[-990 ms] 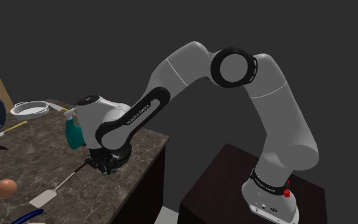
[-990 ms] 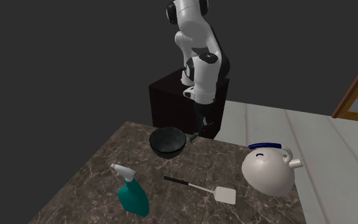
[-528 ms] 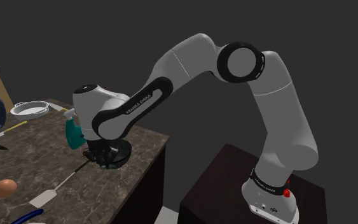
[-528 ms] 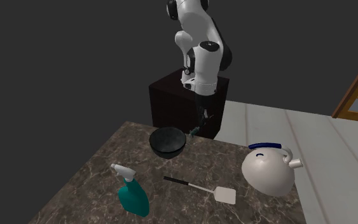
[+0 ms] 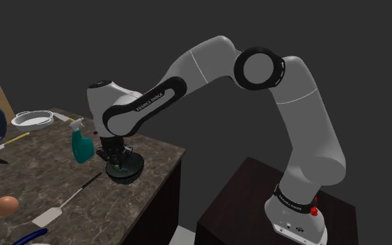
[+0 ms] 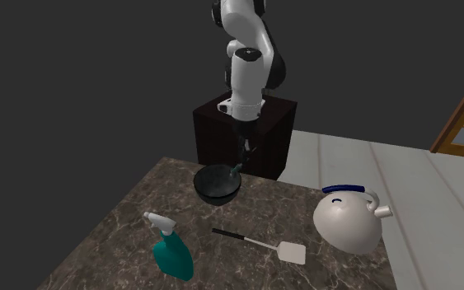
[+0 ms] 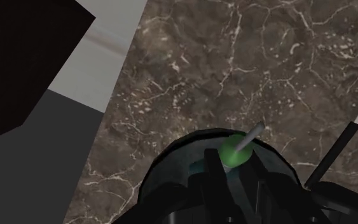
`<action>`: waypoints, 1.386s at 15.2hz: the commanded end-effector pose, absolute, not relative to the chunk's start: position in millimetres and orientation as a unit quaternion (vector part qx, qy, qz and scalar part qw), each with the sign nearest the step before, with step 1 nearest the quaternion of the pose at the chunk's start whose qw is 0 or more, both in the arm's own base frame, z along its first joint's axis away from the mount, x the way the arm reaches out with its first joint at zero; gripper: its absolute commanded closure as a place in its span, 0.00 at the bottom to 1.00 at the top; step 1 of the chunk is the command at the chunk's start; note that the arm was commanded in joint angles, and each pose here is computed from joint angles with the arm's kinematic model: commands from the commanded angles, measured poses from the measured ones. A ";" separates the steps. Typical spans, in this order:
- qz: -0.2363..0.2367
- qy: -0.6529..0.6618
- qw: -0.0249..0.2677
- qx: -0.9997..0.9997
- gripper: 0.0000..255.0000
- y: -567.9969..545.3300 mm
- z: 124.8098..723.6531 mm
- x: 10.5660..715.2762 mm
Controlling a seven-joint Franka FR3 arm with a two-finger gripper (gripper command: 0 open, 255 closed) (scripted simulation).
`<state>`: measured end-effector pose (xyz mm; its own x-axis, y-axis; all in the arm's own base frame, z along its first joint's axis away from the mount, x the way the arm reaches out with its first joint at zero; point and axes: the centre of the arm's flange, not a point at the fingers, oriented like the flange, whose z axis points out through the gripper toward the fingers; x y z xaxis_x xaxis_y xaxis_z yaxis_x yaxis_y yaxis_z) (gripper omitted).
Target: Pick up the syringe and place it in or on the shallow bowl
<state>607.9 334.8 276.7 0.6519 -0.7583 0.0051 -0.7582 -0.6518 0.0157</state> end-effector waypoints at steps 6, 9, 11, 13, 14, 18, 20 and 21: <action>-0.001 -0.417 0.008 0.909 1.00 271.8 280.8 671.0; -0.001 -0.417 0.008 0.909 1.00 271.8 264.9 670.9; -0.001 -0.417 0.008 0.909 1.00 271.8 254.3 670.9; -0.001 -0.417 0.008 0.909 1.00 271.8 243.8 671.0; -0.001 -0.417 0.008 0.909 1.00 271.8 238.5 671.0; -0.001 -0.417 0.008 0.909 1.00 271.8 217.4 671.0; -0.001 -0.417 0.008 0.909 1.00 271.8 205.7 671.0; -0.001 -0.417 0.008 0.909 1.00 271.8 205.7 671.0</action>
